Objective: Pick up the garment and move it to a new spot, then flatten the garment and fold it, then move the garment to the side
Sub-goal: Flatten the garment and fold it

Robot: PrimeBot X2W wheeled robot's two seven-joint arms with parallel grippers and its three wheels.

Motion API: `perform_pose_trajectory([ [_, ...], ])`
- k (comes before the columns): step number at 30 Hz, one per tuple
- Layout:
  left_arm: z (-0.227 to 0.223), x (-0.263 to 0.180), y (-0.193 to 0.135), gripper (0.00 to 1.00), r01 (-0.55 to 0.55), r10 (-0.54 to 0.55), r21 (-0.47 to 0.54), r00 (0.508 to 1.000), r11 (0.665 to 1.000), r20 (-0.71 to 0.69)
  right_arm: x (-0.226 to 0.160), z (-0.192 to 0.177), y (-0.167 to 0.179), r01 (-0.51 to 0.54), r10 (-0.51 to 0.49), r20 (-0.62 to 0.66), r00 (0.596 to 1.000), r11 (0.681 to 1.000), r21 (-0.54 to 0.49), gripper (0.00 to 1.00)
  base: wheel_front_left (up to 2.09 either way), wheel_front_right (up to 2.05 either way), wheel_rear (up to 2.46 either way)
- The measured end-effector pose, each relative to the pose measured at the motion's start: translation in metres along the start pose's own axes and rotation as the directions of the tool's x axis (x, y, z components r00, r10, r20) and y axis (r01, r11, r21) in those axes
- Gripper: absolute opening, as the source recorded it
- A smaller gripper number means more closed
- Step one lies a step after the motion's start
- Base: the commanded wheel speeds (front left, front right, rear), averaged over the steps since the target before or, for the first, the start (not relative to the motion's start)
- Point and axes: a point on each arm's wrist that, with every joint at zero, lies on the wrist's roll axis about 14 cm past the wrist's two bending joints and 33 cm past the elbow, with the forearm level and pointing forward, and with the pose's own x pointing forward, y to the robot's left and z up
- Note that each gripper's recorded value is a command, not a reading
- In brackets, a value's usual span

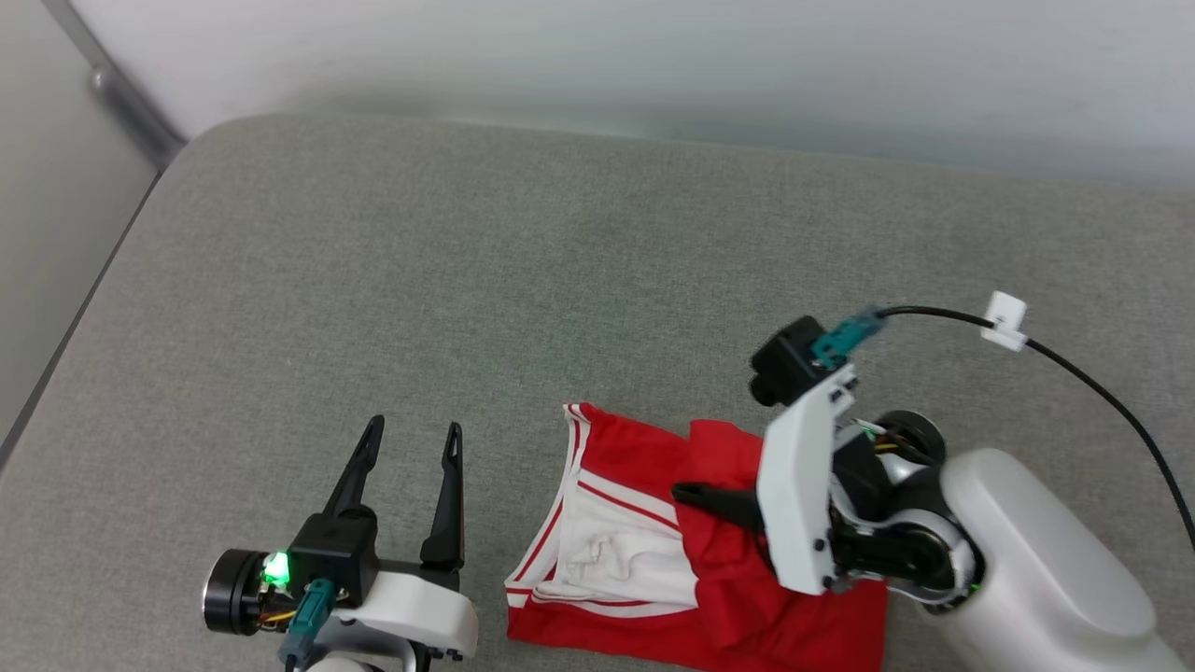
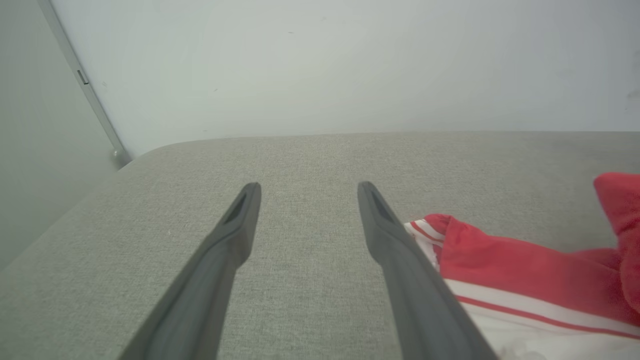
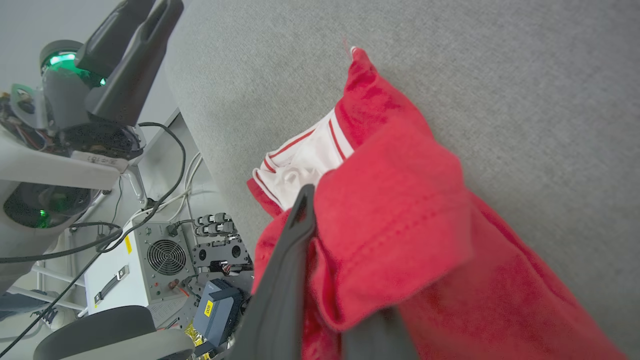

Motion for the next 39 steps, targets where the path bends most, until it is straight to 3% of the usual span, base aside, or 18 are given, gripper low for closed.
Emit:
perform_pose_trajectory([
  [7, -0.004, 0.006, 0.003, 1.00, -0.014, 0.014, 0.000, 1.000, 1.000, -0.013, 0.042, -0.017, -0.014, 0.039, -0.047, -0.111, 0.993, 0.996, -0.074, 0.00, 0.00, 0.00, 0.00],
  [11, -0.008, 0.006, 0.004, 1.00, -0.023, 0.023, -0.004, 0.999, 1.000, -0.026, 0.057, -0.040, -0.020, 0.038, -0.045, -0.168, 0.985, 0.998, -0.046, 0.00, 0.00, 0.00, 0.00],
  [14, -0.007, 0.008, 0.005, 1.00, -0.030, 0.030, -0.007, 0.999, 1.000, -0.023, 0.059, -0.038, -0.023, 0.045, -0.050, -0.139, 0.989, 0.998, -0.040, 0.00, 0.00, 0.00, 0.00],
  [15, -0.007, 0.008, 0.005, 1.00, -0.030, 0.030, -0.009, 0.999, 1.000, -0.021, 0.058, -0.039, -0.023, 0.045, -0.050, -0.137, 0.989, 0.998, -0.039, 0.28, 0.00, 0.00, 0.00],
  [16, -0.006, 0.007, 0.004, 1.00, -0.029, 0.029, -0.010, 0.999, 1.000, -0.020, 0.056, -0.036, -0.022, 0.042, -0.046, -0.117, 0.992, 0.998, -0.037, 1.00, 0.00, 0.00, 0.00],
  [20, -0.004, 0.001, 0.005, 1.00, -0.033, 0.033, -0.013, 0.999, 0.999, -0.015, 0.035, -0.007, -0.026, 0.071, -0.069, 0.030, 0.997, 0.995, -0.077, 1.00, 0.00, 0.00, 0.00],
  [24, 0.000, -0.006, 0.003, 1.00, -0.026, 0.025, -0.017, 1.000, 1.000, -0.002, -0.001, 0.028, -0.037, 0.151, -0.120, 0.219, 0.968, 0.980, -0.128, 1.00, 0.00, 0.00, 0.00],
  [28, 0.004, -0.011, -0.003, 1.00, -0.003, 0.003, -0.021, 1.000, 1.000, 0.012, -0.049, 0.065, -0.052, 0.277, -0.186, 0.452, 0.872, 0.950, -0.144, 1.00, 0.00, 0.00, 0.00],
  [32, 0.007, -0.014, -0.007, 1.00, 0.012, -0.012, -0.022, 1.000, 1.000, 0.023, -0.097, 0.083, -0.068, 0.410, -0.245, 0.642, 0.726, 0.904, -0.119, 1.00, 0.00, 0.00, 0.00],
  [39, 0.011, -0.021, -0.013, 1.00, 0.039, -0.038, -0.020, 0.998, 0.999, 0.040, -0.165, 0.077, -0.084, 0.571, -0.317, 0.831, 0.457, 0.821, -0.001, 1.00, 0.00, 0.00, 0.00],
])
